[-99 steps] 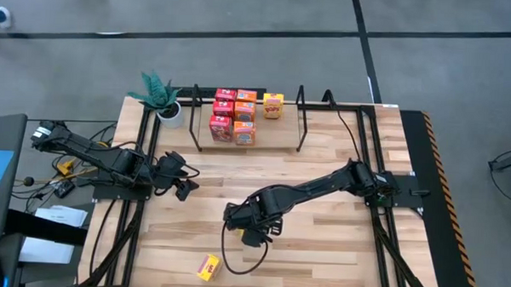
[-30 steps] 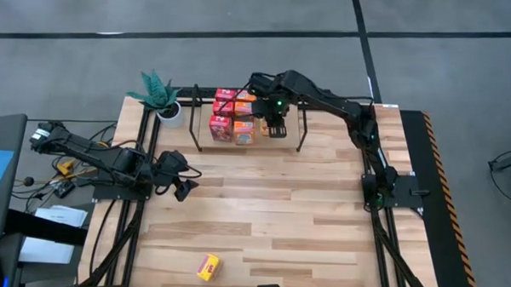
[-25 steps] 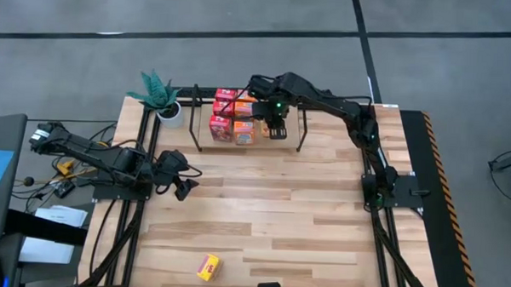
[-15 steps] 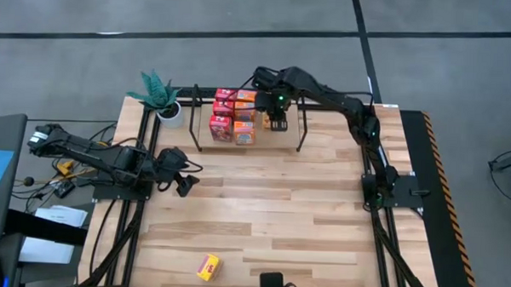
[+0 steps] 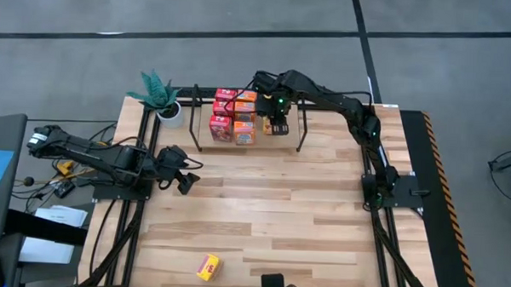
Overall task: Stack cereal on shelf
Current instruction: Put the top yellow cereal box on the shelf aligned with the other yellow cereal box
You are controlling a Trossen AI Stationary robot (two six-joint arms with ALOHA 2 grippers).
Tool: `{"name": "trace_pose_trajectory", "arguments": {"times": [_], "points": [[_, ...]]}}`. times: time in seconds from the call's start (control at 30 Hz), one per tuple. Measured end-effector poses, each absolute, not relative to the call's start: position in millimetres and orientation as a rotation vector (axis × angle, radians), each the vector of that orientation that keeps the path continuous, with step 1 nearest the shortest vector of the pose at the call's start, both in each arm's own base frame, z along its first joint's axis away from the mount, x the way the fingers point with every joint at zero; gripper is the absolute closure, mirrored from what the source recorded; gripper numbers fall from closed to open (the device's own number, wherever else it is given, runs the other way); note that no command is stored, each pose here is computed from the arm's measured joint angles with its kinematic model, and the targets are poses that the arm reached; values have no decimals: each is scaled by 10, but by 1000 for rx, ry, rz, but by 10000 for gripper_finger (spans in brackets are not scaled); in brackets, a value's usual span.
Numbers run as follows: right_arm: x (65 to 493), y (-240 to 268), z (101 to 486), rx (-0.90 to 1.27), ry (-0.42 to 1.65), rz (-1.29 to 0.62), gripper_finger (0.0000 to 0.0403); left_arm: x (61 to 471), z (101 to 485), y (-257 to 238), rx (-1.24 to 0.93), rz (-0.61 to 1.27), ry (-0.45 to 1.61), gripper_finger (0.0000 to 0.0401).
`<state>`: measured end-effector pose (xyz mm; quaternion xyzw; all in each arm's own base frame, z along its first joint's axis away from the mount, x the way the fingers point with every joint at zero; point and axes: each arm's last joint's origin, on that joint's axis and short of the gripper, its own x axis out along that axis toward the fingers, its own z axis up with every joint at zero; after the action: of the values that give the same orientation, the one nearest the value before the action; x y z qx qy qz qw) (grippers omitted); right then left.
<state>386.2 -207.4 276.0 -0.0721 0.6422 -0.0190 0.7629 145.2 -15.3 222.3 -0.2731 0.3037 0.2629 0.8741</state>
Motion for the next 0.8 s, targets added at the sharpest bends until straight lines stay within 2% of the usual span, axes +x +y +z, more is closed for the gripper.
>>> {"name": "trace_pose_trajectory", "arguments": {"times": [0.27,0.6,0.8], "points": [[3860,-2075,2754,-152,1398,-46,211,1452,2224,-151,-569,554,631,46],[3872,-2051,2741,-172,1425,-85,134,1452,2224,-151,-569,554,631,46],[3872,-2029,2915,-189,1399,-92,127,1451,2224,-151,-570,553,631,46]]}}
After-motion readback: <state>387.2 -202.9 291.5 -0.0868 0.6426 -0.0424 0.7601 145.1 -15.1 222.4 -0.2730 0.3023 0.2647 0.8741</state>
